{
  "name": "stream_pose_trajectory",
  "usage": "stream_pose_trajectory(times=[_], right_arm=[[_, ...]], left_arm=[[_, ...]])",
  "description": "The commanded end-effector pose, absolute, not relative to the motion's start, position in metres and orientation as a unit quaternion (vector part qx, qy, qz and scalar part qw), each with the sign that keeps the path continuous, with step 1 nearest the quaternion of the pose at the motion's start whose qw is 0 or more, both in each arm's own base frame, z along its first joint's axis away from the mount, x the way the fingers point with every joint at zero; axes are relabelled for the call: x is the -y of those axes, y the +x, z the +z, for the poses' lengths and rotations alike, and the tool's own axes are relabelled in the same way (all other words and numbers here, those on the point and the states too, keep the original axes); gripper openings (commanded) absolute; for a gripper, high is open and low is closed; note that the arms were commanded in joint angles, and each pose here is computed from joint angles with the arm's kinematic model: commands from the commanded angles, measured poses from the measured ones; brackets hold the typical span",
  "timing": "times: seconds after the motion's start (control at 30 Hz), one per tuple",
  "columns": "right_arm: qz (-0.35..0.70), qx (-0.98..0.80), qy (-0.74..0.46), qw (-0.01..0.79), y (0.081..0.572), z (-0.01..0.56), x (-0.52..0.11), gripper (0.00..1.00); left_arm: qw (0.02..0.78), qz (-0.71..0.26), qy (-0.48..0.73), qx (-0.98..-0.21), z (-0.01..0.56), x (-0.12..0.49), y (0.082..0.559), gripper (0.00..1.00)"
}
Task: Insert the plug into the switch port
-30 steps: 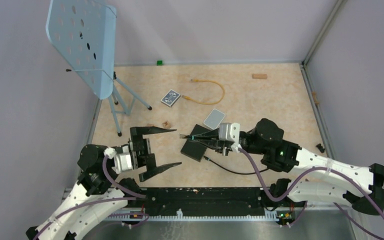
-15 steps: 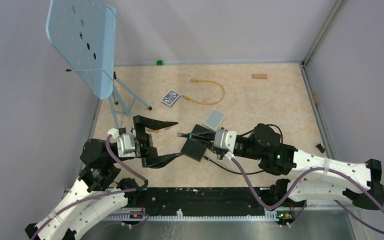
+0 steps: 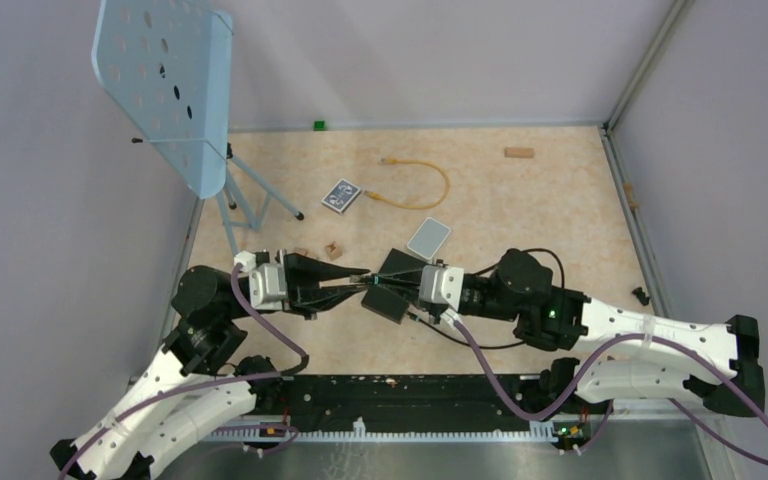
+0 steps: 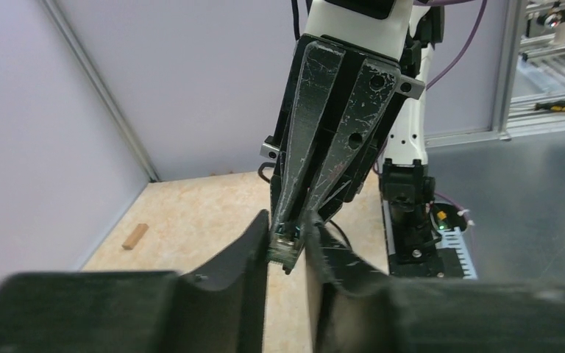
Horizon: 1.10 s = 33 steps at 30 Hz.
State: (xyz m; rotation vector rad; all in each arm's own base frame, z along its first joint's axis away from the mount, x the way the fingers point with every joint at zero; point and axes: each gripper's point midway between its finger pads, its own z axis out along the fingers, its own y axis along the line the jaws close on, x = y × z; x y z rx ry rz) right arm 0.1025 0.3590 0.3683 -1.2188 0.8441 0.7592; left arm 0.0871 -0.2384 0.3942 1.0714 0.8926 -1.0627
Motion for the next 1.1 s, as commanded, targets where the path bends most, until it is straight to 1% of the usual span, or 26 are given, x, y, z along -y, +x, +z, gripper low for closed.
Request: stream_pose_trajectory(times=[0.0,0.07,0.1,0.17,0.2,0.27,0.3,0.33,0.4,0.47,0.57,0.67,0.7,0.73,0.77,0.8,0.83,0.87,0.9,1.07], right_arm=[[0.348,-0.351,-0.529,0.69,0.096,0.392,-0.358,0.0],[0.35,-0.35,-0.529,0.69,0.095,0.392,-0.359,0.0],[0.351,-0.35,-0.529,0.689,0.095,0.392,-0.359,0.0],[0.355,-0.35,-0.528,0.688,0.094,0.393,-0.359,0.0],[0.358,-0.351,-0.528,0.686,0.093,0.393,-0.359,0.05],[0.367,-0.35,-0.529,0.681,0.09,0.394,-0.359,0.23],[0.373,-0.349,-0.53,0.677,0.088,0.393,-0.36,0.27],[0.377,-0.351,-0.53,0.674,0.087,0.393,-0.361,0.29],[0.385,-0.353,-0.53,0.669,0.085,0.393,-0.361,0.3],[0.388,-0.354,-0.532,0.664,0.083,0.392,-0.363,0.26],[0.39,-0.356,-0.538,0.657,0.083,0.389,-0.364,0.15],[0.391,-0.356,-0.539,0.655,0.082,0.388,-0.364,0.0],[0.391,-0.357,-0.537,0.656,0.082,0.388,-0.363,0.0],[0.39,-0.363,-0.532,0.659,0.084,0.387,-0.362,0.0],[0.389,-0.372,-0.522,0.661,0.087,0.388,-0.361,0.0],[0.387,-0.384,-0.51,0.665,0.092,0.388,-0.359,0.0],[0.381,-0.394,-0.501,0.669,0.096,0.387,-0.358,0.0],[0.373,-0.405,-0.494,0.672,0.101,0.385,-0.356,0.0],[0.363,-0.42,-0.483,0.676,0.108,0.383,-0.353,0.0],[0.301,-0.515,-0.4,0.696,0.151,0.37,-0.333,0.0]], left_arm=[[0.652,-0.461,0.478,-0.366,0.41,0.235,0.08,0.21],[0.651,-0.46,0.48,-0.367,0.409,0.235,0.081,0.04],[0.649,-0.459,0.483,-0.366,0.407,0.236,0.08,0.0],[0.645,-0.459,0.492,-0.362,0.405,0.236,0.078,0.0],[0.641,-0.461,0.5,-0.356,0.404,0.237,0.075,0.0],[0.638,-0.462,0.508,-0.349,0.403,0.237,0.072,0.0],[0.637,-0.462,0.51,-0.347,0.403,0.237,0.071,0.0],[0.637,-0.462,0.512,-0.345,0.403,0.237,0.07,0.0],[0.635,-0.462,0.516,-0.342,0.402,0.237,0.069,0.0],[0.635,-0.461,0.519,-0.339,0.402,0.237,0.068,0.0],[0.636,-0.46,0.52,-0.337,0.402,0.236,0.067,0.0],[0.64,-0.457,0.514,-0.343,0.402,0.236,0.07,0.0],[0.644,-0.454,0.505,-0.352,0.403,0.235,0.074,0.13],[0.651,-0.45,0.488,-0.369,0.404,0.235,0.081,0.5],[0.656,-0.448,0.473,-0.381,0.405,0.234,0.087,0.63],[0.66,-0.445,0.461,-0.392,0.405,0.233,0.092,0.71],[0.664,-0.441,0.451,-0.402,0.404,0.233,0.097,0.82],[0.667,-0.437,0.438,-0.414,0.403,0.232,0.103,0.95],[0.67,-0.434,0.424,-0.428,0.401,0.231,0.11,0.98],[0.684,-0.399,0.369,-0.487,0.387,0.227,0.142,0.99]])
